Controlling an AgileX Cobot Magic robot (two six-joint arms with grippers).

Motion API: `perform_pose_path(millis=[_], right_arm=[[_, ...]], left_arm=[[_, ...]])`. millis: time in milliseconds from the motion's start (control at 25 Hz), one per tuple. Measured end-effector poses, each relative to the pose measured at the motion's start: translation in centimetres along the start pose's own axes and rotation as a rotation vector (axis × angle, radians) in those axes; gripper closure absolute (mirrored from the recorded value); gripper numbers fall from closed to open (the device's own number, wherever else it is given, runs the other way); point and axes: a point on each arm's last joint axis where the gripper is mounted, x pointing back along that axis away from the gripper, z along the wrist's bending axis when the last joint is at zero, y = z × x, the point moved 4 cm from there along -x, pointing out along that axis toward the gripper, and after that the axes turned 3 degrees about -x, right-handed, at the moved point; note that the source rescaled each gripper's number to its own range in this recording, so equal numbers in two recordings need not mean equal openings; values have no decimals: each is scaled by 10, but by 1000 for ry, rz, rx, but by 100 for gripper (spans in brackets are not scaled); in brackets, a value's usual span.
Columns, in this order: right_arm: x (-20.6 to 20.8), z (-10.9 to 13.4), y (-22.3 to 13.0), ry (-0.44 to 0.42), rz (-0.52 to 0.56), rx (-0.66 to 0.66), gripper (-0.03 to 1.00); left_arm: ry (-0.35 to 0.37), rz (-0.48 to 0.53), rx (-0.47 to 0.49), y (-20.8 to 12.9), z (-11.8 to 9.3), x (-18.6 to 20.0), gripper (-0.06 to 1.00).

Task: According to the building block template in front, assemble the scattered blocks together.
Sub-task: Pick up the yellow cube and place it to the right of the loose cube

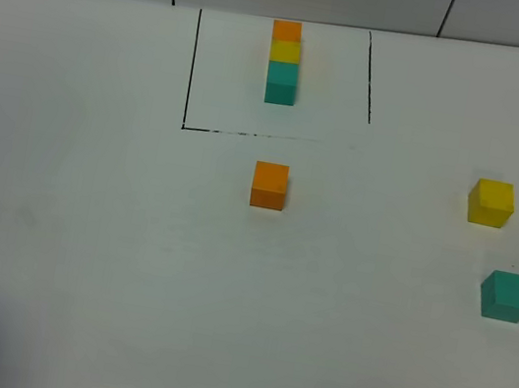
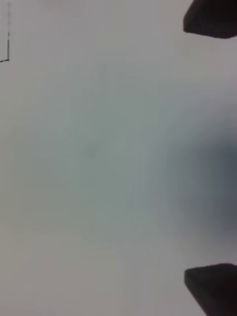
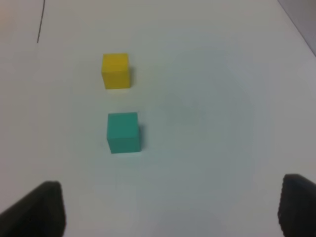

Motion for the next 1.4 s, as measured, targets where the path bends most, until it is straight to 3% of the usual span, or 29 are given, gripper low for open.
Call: perform_pose_path(millis=[360,680,960,1400], right_arm=[[0,0,0,0,0,0,22],[0,0,0,0,0,0,22],[0,0,0,0,0,0,22],[0,0,0,0,0,0,22]], left_arm=[[-71,-50,-23,-51,-6,-7,5],[-100,-222,-69,-63,-8,10,9],[-103,-231,-75,-64,-9,11,13],[-103,-231,-76,-64,-9,11,39]])
